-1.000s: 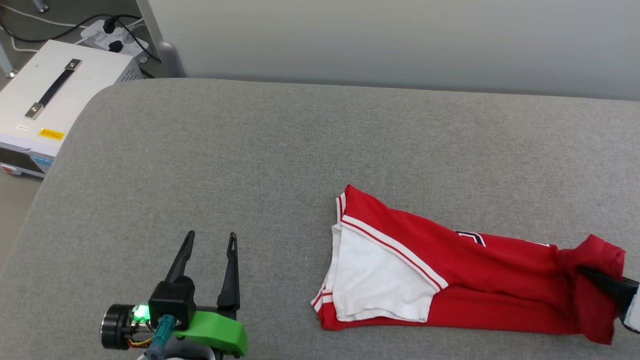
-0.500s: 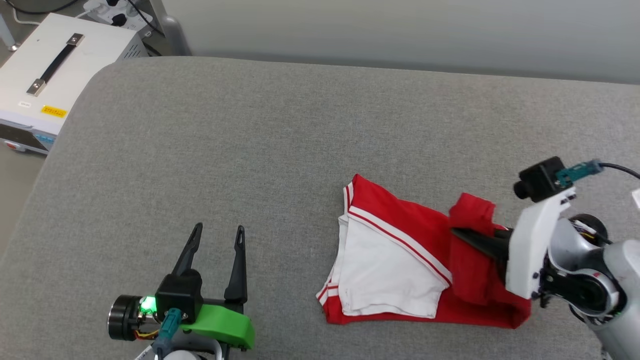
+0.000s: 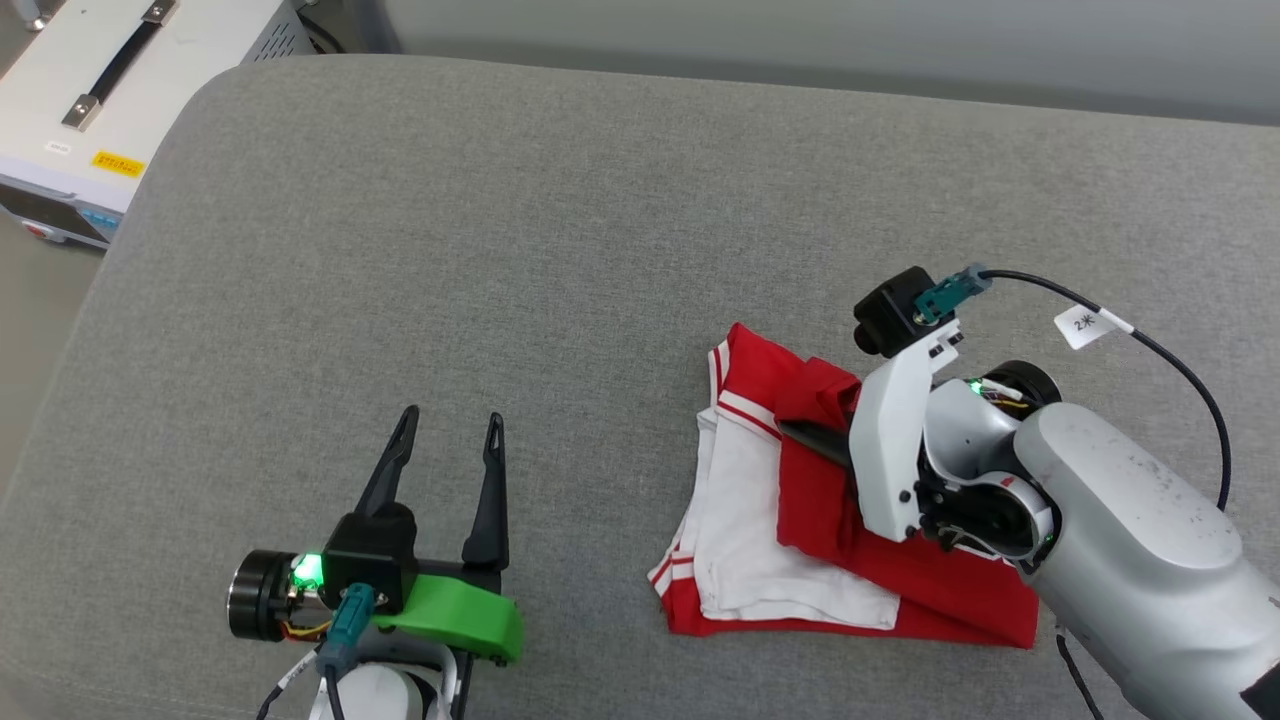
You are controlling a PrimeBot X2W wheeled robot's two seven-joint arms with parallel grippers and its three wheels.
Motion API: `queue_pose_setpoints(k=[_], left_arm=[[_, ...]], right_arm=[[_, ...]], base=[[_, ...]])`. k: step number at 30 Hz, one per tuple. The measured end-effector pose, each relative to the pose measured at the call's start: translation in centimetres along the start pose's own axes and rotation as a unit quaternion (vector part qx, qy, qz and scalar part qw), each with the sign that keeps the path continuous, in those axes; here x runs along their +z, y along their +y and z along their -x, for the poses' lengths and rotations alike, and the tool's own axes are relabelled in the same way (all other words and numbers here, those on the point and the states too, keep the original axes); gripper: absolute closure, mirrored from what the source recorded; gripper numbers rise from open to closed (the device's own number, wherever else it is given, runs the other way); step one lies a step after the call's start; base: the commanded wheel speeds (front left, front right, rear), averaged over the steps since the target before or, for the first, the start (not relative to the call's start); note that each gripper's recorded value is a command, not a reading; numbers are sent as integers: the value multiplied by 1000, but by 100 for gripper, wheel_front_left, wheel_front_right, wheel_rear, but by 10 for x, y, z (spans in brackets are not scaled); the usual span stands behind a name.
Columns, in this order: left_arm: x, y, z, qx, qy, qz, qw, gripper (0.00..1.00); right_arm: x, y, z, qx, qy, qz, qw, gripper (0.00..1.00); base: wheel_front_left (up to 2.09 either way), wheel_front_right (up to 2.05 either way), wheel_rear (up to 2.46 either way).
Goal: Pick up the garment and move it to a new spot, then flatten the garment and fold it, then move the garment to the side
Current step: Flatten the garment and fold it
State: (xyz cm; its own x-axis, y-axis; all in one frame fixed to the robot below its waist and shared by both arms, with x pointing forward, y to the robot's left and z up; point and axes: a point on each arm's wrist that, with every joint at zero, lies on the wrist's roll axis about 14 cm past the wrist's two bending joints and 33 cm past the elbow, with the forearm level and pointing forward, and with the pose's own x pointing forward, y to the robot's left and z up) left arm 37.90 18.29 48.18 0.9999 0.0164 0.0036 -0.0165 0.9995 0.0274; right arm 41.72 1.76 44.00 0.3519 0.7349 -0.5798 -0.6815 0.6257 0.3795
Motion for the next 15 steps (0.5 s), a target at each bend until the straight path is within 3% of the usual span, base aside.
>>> queue_pose_setpoints(k=[6,12,14,15], left_arm=[[-2,-1,-5,-1,3,-1,1000,0],[-3,1,-6,3,4,-2,1000,0],[-2,0,-6,2,3,-1,1000,0],[-1,0,-6,2,1,-1,1000,0]], right_arm=[[-35,-16,-20,-20,53,-2,998,100],[-36,-14,-25,-19,34,7,999,100],[-33,-13,-22,-20,19,14,1000,0],[-29,-13,-20,-21,7,19,1000,0]], base=[[0,0,0],[0,0,0],[0,0,0],[0,0,0]])
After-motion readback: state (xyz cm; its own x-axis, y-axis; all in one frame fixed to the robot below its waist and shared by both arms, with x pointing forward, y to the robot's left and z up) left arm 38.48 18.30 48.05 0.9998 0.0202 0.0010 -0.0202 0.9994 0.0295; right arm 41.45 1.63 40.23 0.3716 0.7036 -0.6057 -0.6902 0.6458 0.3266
